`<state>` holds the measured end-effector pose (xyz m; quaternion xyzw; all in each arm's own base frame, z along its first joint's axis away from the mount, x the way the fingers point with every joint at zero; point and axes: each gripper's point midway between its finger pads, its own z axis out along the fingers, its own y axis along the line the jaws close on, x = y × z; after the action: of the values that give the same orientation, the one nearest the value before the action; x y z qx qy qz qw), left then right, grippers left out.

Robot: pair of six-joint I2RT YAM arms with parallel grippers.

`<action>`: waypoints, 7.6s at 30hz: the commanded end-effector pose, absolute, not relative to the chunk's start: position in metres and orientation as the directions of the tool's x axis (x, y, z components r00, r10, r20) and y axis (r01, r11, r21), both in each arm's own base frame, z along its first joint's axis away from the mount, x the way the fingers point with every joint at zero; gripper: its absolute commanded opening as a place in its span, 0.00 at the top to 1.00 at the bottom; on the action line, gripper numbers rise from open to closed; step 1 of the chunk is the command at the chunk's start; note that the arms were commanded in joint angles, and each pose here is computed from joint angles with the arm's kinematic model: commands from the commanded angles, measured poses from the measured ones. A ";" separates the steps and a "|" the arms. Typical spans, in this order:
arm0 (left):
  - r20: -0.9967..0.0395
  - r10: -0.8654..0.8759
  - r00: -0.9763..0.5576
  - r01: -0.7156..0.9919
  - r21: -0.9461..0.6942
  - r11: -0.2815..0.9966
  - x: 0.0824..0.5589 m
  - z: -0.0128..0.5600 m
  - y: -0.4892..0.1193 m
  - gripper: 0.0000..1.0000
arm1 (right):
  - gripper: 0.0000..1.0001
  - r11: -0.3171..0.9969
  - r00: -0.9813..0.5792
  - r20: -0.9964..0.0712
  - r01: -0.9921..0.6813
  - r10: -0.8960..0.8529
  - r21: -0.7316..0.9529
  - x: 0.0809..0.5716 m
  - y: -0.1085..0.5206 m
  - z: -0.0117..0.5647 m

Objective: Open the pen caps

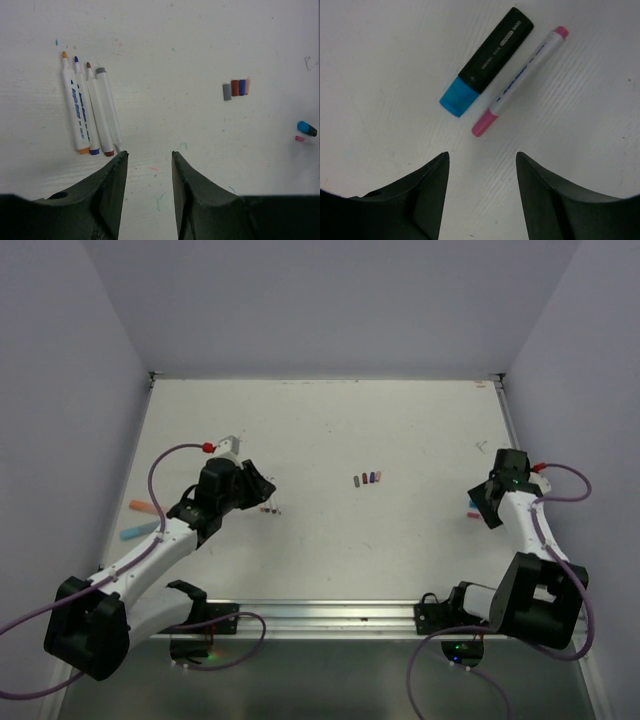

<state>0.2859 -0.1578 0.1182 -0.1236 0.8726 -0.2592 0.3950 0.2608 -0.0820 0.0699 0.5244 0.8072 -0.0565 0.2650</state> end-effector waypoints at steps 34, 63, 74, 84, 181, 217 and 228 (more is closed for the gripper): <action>-0.636 -0.378 -0.673 0.063 -0.558 0.828 0.291 0.131 -0.171 0.58 | 0.50 0.241 -0.147 -0.461 0.958 0.875 0.154 0.248 -0.127 0.027; -0.644 -0.363 -0.673 0.079 -0.551 0.831 0.292 0.130 -0.174 0.58 | 0.49 0.266 -0.160 -0.470 0.949 0.868 0.169 0.257 -0.130 0.044; -0.654 -0.351 -0.671 0.086 -0.539 0.838 0.295 0.132 -0.173 0.58 | 0.49 0.259 -0.164 -0.462 0.954 0.871 0.152 0.265 -0.136 0.032; -0.647 -0.352 -0.676 0.086 -0.544 0.835 0.294 0.129 -0.175 0.58 | 0.49 0.261 -0.187 -0.435 0.958 0.881 0.118 0.260 -0.132 0.011; -0.395 -0.433 -0.810 0.278 -0.909 0.310 0.250 0.189 -0.291 1.00 | 0.59 0.533 -0.831 -0.556 -0.486 -0.034 0.693 0.195 0.303 0.155; -0.189 -0.638 -0.746 0.026 -0.966 0.256 0.289 0.170 -0.238 1.00 | 1.00 0.844 -0.789 -0.559 -0.464 -0.255 0.269 0.150 0.267 0.061; -0.234 -0.547 -0.804 0.251 -0.967 0.045 0.276 0.214 -0.246 1.00 | 1.00 0.531 -0.815 -0.454 -0.580 -0.361 0.618 0.092 0.330 0.077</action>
<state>0.2450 -0.2576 0.1378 -0.1396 0.7576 -0.6120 0.1789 0.1722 0.3356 0.1221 -0.1853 0.8545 0.3650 0.3197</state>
